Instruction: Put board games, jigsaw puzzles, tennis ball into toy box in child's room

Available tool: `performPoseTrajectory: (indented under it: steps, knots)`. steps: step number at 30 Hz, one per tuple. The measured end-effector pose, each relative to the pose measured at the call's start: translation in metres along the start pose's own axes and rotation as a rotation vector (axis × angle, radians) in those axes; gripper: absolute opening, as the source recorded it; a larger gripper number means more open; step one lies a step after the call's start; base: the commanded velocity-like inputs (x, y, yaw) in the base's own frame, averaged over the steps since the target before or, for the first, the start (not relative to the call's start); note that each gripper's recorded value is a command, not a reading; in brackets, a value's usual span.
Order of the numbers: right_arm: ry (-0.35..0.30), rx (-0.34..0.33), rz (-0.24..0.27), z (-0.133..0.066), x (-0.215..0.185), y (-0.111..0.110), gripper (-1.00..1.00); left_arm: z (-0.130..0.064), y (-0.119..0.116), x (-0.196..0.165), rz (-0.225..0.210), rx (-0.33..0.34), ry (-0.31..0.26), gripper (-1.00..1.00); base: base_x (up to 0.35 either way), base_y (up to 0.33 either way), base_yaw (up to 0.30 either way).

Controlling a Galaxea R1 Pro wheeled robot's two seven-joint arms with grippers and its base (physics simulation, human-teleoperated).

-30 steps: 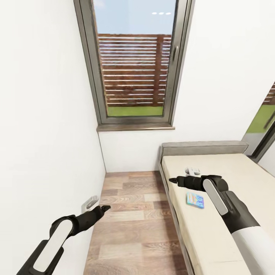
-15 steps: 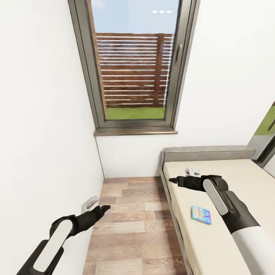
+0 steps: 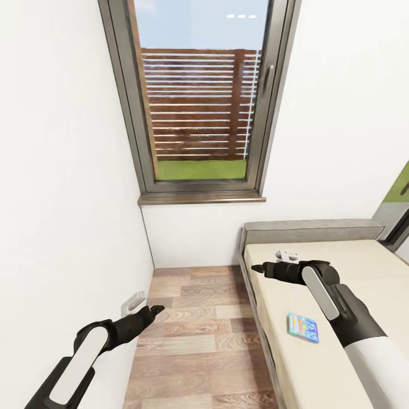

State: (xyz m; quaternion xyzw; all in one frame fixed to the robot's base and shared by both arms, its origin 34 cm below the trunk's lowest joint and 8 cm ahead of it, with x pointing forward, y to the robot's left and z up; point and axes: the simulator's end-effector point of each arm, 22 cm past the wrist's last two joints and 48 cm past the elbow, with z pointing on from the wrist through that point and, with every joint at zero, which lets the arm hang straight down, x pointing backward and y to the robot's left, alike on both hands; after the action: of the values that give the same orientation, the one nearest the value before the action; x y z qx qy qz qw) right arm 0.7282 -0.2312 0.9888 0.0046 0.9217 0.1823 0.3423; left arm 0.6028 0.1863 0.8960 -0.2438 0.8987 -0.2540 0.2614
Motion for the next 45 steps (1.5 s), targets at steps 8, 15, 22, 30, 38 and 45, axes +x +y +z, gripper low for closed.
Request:
performPoseTrajectory:
  steps: [8,15,22,30,38,45]
  knots:
    - [0.0,0.0,0.0,0.0,-0.0002,0.0,1.0,-0.0002,-0.0003,-0.0003,0.0,0.0,-0.001,1.0,0.017,0.093,0.0]
    - [0.0,0.0,0.0,0.0,-0.0002,0.0,1.0,-0.0003,-0.0006,-0.0005,0.001,0.001,-0.001,1.0,0.006,0.041,0.0]
    - [0.0,0.0,0.0,0.0,-0.0001,0.0,1.0,-0.0005,-0.0009,-0.0007,0.001,0.001,-0.002,1.0,0.002,0.015,0.0]
    - [0.0,0.0,0.0,0.0,-0.0002,0.0,1.0,-0.0006,-0.0012,-0.0009,0.001,0.002,-0.002,1.0,0.001,0.005,0.0]
    - [0.0,0.0,0.0,0.0001,-0.0001,0.0,1.0,-0.0006,-0.0012,-0.001,0.002,0.002,-0.003,1.0,0.005,0.002,0.0]
    - [0.0,0.0,0.0,-0.0002,-0.0001,0.0001,1.0,-0.0009,-0.0015,-0.0009,0.002,0.003,-0.003,1.0,0.114,0.001,0.0]
